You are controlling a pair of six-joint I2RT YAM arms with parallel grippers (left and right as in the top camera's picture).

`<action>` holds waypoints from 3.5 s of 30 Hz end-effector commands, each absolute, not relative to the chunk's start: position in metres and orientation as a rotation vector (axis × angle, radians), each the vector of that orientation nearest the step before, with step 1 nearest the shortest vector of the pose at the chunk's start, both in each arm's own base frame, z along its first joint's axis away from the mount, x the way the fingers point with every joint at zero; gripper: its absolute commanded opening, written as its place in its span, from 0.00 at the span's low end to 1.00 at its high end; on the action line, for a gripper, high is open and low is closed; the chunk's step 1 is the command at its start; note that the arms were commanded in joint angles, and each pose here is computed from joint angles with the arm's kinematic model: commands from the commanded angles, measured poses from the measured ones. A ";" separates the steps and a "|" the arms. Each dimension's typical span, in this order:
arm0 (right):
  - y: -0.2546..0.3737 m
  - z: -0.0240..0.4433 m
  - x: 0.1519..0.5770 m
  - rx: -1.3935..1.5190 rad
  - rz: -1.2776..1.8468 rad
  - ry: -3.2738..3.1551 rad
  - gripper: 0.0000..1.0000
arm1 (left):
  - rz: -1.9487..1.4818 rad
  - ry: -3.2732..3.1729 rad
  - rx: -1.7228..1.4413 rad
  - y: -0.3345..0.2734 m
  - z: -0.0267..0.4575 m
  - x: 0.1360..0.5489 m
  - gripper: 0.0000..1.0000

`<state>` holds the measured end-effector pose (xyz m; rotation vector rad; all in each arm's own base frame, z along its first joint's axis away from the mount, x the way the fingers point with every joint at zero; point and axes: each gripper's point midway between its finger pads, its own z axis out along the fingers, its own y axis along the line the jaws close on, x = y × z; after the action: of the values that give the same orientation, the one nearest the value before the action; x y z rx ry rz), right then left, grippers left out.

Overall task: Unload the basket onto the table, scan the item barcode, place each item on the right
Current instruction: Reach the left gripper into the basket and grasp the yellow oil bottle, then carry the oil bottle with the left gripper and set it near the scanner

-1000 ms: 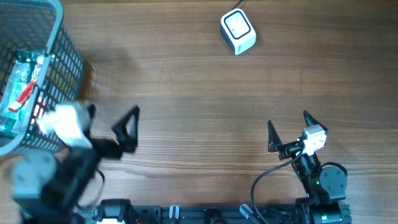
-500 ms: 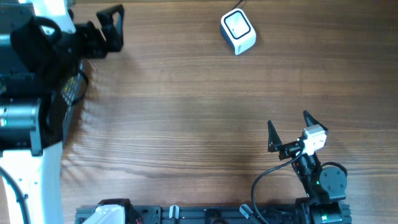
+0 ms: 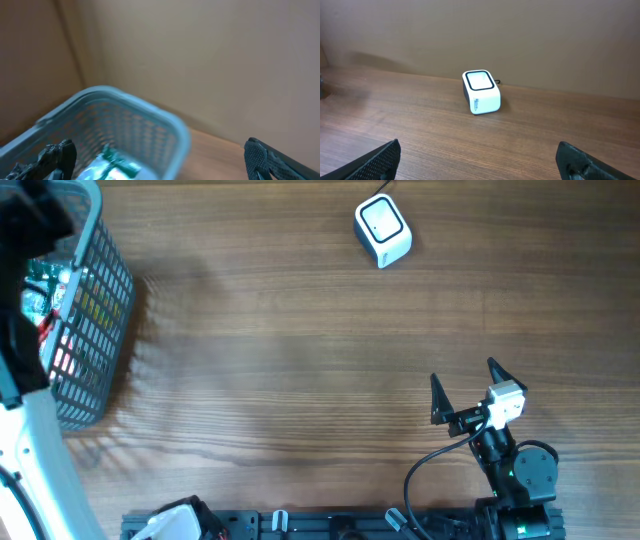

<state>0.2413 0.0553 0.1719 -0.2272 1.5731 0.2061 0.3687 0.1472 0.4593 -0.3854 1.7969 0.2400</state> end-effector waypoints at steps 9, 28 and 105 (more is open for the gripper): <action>0.054 0.172 0.242 -0.233 0.194 1.569 1.00 | 0.291 2.234 -0.499 0.229 0.305 0.404 1.00; 0.054 0.172 0.242 -0.233 0.194 1.569 1.00 | 0.077 2.595 -0.383 0.228 0.166 0.421 0.86; 0.054 0.172 0.242 -0.233 0.194 1.569 1.00 | -0.251 2.668 0.189 -0.280 0.213 0.344 0.25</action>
<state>0.2413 0.0553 0.1719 -0.2272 1.5731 0.2061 0.3398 -0.2652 0.2360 0.2514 2.6556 -0.3424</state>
